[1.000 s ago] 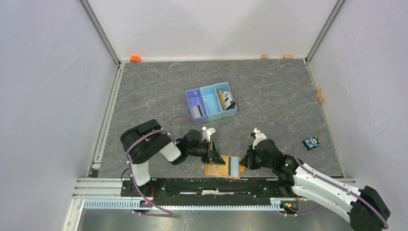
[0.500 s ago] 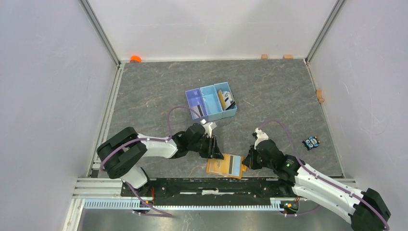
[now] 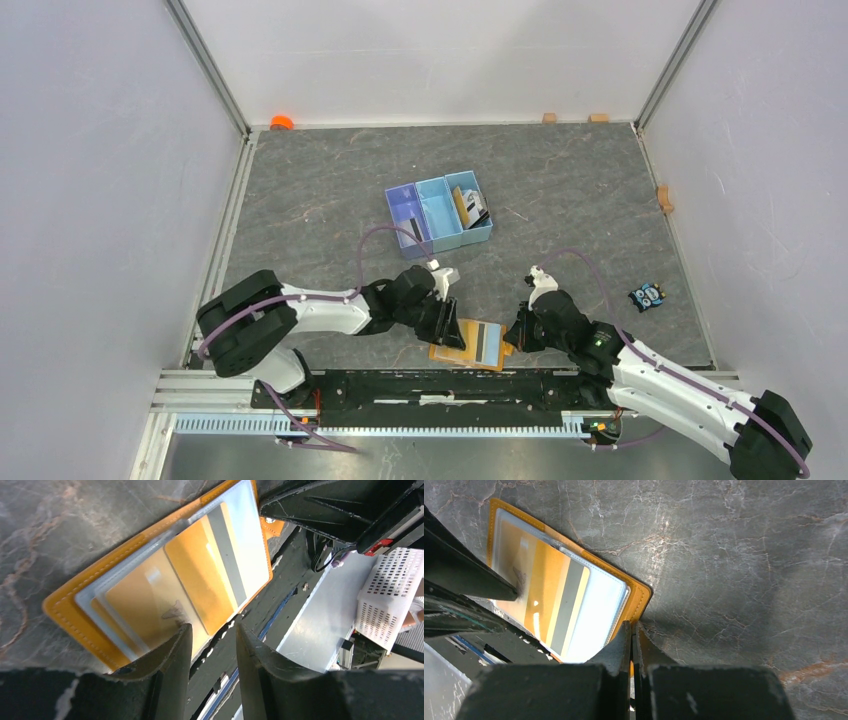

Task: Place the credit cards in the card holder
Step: Insert the credit card into the card holder.

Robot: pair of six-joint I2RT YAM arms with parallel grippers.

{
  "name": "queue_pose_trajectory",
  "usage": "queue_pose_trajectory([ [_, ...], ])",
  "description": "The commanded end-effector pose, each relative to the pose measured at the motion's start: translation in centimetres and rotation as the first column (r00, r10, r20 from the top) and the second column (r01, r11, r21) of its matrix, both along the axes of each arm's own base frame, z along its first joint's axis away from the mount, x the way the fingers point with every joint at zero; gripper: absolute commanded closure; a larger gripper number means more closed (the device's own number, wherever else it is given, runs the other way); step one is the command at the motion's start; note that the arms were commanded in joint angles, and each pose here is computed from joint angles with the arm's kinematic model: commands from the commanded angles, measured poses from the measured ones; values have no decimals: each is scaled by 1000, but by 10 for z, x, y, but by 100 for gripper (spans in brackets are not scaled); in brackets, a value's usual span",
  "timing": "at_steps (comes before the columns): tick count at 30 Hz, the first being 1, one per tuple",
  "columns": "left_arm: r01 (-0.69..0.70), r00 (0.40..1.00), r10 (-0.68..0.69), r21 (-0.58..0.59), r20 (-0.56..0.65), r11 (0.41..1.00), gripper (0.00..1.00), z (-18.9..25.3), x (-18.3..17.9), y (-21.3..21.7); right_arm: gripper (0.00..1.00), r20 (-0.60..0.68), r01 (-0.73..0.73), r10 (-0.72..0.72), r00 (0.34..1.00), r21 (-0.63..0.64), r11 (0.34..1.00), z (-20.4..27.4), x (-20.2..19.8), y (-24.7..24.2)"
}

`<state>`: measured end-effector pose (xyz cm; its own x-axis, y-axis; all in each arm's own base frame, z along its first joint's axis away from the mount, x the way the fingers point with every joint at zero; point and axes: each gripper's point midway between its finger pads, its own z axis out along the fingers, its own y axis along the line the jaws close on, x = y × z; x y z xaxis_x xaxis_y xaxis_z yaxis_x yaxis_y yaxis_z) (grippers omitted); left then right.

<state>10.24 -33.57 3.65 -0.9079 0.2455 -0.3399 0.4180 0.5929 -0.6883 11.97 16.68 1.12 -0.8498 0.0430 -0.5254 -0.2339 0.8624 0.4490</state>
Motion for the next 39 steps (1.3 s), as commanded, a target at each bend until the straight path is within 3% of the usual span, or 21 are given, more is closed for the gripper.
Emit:
queue_pose_trajectory([
  [1,-5,1000,5,9,1,1000,55,-7,-1,-11,100,21,3,-3,1000,-31,1000,5,4,-3],
  [20,37,998,-29,-149,55,988,56,12,1,-68,100,20,4,-4,1000,-33,999,1,4,-4],
  [28,47,997,-30,-231,77,972,54,43,0,-79,100,44,15,-13,999,-37,999,9,8,-5],
  [31,49,992,-24,-204,121,978,47,57,1,-68,86,71,16,-14,997,-36,999,23,13,-5],
  [35,-5,979,18,-62,204,998,29,60,10,-31,55,104,13,-11,995,-19,1000,46,16,-3],
  [39,-58,979,43,72,199,996,20,45,13,11,46,125,-4,-1,992,37,999,68,16,4],
])
